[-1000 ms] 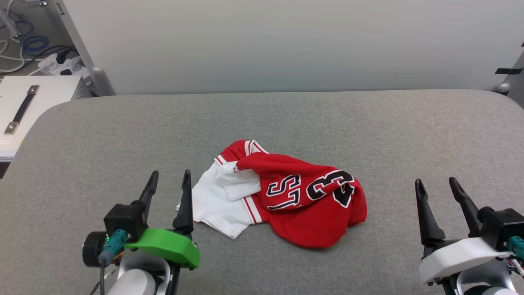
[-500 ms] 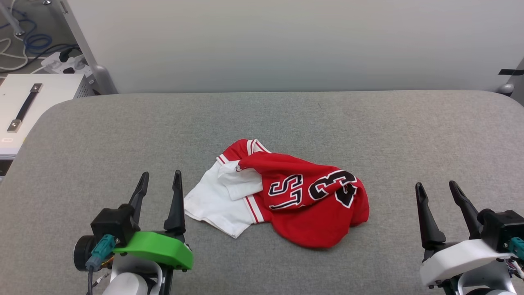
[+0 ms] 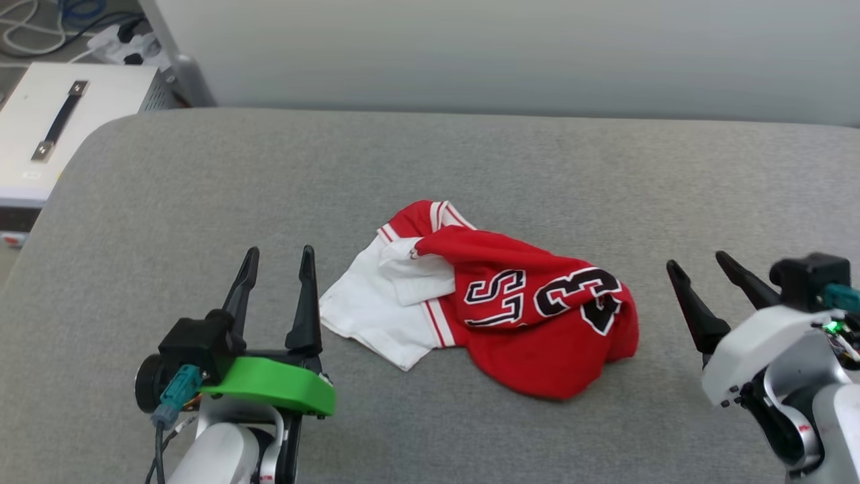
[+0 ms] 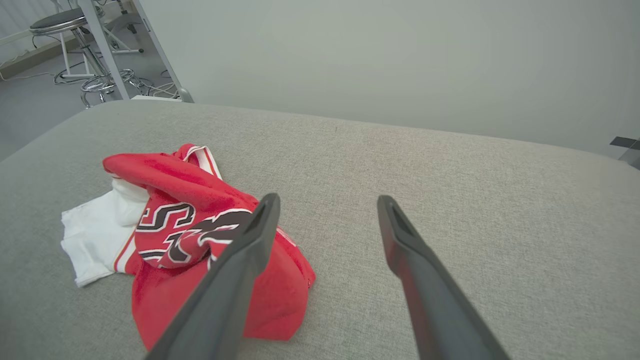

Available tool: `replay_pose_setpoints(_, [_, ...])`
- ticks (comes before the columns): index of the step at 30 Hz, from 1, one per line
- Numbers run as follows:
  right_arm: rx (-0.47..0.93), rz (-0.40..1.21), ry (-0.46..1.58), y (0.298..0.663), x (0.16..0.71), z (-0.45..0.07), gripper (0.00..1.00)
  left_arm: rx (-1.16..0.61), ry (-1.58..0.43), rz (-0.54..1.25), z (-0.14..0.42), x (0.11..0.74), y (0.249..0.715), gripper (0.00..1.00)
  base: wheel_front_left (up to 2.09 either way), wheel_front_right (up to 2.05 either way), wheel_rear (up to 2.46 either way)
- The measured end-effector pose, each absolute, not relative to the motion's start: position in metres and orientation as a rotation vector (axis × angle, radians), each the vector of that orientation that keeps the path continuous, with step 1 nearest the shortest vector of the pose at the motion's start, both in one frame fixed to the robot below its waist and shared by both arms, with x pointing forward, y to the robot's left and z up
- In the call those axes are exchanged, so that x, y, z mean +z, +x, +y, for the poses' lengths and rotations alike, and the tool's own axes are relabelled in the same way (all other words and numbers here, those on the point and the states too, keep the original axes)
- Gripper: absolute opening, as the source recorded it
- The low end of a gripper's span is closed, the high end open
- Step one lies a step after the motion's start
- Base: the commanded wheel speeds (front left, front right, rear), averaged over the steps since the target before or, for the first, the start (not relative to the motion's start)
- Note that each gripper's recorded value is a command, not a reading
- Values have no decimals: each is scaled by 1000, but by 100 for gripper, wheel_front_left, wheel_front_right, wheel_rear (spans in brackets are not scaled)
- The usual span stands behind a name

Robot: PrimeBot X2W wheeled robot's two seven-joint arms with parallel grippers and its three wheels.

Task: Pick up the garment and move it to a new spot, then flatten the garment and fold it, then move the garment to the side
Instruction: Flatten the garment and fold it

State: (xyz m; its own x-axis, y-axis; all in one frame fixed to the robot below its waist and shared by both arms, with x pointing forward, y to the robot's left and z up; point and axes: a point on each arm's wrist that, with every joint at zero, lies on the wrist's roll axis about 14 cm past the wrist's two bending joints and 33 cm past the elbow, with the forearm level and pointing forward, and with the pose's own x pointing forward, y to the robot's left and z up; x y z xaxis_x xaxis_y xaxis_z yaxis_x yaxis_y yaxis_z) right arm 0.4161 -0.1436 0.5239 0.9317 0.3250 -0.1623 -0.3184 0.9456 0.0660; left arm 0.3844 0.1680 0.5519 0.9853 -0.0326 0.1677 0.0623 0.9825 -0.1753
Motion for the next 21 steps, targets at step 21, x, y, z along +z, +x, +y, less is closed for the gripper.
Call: replay_pose_setpoints(21, [855, 788, -238, 426, 421, -43, 100, 124, -185, -148, 211, 535, 384, 100, 0, 0, 0])
